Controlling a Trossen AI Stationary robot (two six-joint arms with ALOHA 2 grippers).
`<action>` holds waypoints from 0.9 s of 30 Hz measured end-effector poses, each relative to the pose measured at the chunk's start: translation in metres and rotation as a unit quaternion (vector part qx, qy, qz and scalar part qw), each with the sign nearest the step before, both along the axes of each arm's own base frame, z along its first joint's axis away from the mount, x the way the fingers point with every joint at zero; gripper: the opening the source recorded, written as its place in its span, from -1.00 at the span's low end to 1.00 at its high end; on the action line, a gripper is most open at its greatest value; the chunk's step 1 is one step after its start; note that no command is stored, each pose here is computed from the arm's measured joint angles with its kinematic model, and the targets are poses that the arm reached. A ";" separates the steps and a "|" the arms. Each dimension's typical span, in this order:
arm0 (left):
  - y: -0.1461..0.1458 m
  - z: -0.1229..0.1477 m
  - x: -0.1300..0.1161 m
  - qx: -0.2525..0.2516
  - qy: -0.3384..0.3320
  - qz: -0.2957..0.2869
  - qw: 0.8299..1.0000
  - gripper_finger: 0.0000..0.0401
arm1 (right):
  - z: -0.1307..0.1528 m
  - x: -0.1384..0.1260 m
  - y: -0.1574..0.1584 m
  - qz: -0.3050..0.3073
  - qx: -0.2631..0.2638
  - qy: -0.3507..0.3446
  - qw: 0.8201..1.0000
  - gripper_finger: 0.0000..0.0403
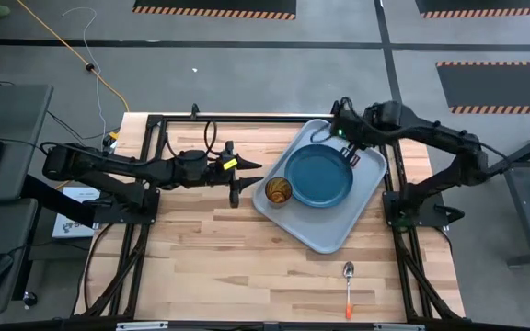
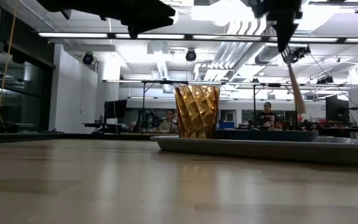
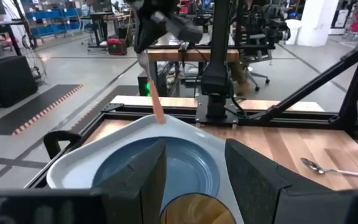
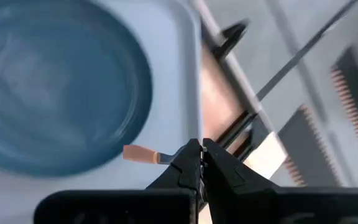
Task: Pick and place plate/cup/fork/spoon on tray
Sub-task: Put the orange fork on the blue tray to the right of the blue plate
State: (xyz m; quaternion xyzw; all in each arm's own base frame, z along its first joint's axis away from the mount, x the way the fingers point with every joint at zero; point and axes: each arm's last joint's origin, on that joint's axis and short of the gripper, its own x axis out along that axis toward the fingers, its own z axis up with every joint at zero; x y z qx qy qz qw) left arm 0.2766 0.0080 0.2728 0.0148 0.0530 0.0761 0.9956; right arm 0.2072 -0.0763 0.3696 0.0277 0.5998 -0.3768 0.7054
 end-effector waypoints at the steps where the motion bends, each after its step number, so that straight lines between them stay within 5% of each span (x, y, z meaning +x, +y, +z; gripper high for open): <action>1: 0.000 0.000 0.000 -0.001 0.000 0.000 1.000 -0.24 | -0.002 -0.002 -0.007 -0.001 0.020 0.006 1.000 -1.00; 7: -0.006 -0.002 0.000 -0.041 0.004 -0.009 0.999 -0.24 | -0.025 -0.009 -0.040 -0.002 0.070 0.058 0.996 -1.00; 18: -0.039 0.002 -0.002 -0.048 -0.007 -0.115 0.992 -0.24 | -0.080 -0.010 -0.088 0.096 0.187 0.117 0.971 -1.00; 27: -0.057 0.004 -0.005 -0.071 -0.012 -0.168 0.983 -0.24 | -0.121 0.010 -0.121 0.176 0.199 0.146 0.953 -1.00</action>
